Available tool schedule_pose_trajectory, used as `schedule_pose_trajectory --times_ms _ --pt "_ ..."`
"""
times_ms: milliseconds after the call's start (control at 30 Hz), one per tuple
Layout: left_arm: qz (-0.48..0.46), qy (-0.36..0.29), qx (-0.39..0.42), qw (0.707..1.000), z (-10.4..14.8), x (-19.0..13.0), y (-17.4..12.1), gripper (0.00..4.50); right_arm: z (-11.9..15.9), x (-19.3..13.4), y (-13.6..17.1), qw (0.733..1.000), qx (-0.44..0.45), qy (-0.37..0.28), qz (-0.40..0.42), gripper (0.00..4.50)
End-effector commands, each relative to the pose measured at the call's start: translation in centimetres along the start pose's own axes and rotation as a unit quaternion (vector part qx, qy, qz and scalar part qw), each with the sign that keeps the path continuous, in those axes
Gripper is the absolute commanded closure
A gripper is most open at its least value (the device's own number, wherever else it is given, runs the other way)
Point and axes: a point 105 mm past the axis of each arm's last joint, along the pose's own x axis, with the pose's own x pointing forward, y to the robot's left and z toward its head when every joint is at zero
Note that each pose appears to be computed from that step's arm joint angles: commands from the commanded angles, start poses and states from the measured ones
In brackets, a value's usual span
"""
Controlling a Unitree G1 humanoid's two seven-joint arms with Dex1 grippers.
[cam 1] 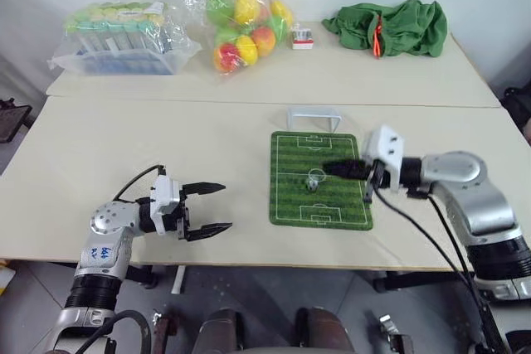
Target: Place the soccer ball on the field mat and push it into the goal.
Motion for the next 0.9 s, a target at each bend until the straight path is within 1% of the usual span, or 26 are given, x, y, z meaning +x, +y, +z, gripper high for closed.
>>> schedule_pose_trajectory --times_ms 33,133,233,367,467,533,600,700,767,800,867,900 --pt "0.002 -0.002 0.012 1.000 0.3 -0.1 0.3 0.00 0.7 -1.1 -0.8 1.000 -0.003 -0.012 -0.023 4.41" --pt "0.006 -0.004 0.015 1.000 0.4 -0.1 0.6 0.00 0.5 -1.7 -1.0 0.999 -0.002 -0.006 -0.033 4.41" --pt "0.024 -0.010 0.029 0.999 0.7 -0.3 1.4 0.00 0.0 -2.6 -1.3 0.999 0.005 0.002 -0.045 4.41" --pt "0.054 -0.030 0.047 0.997 1.8 -0.6 2.9 0.00 -0.7 -4.7 -2.0 0.998 0.030 0.008 -0.062 4.41" --pt "0.072 -0.045 0.054 0.995 2.5 -1.0 3.6 0.00 -2.1 -6.8 -2.5 0.995 0.061 0.025 -0.081 4.41" --pt "0.078 -0.048 0.055 0.994 2.6 -1.2 3.8 0.00 -2.8 -7.8 -2.6 0.992 0.076 0.031 -0.091 4.41" --pt "0.089 -0.055 0.055 0.993 3.0 -1.7 3.9 0.00 -3.8 -9.6 -2.7 0.989 0.092 0.045 -0.107 4.41" --pt "0.109 -0.069 0.057 0.990 3.7 -2.6 4.1 0.00 -5.0 -11.6 -2.4 0.984 0.113 0.066 -0.122 4.41" --pt "0.123 -0.061 0.057 0.989 3.7 -3.5 4.1 0.00 -5.9 -13.0 -1.9 0.980 0.133 0.082 -0.127 4.41" --pt "0.126 -0.055 0.053 0.989 3.7 -4.0 4.1 0.00 -6.3 -13.7 -1.7 0.977 0.145 0.086 -0.129 4.14" --pt "0.131 -0.046 0.045 0.989 3.4 -4.8 3.8 0.00 -6.6 -14.6 -1.3 0.974 0.170 0.078 -0.126 3.83" --pt "0.133 -0.043 0.039 0.989 3.3 -5.2 3.6 0.00 -6.6 -15.0 -1.1 0.974 0.175 0.072 -0.124 3.47"
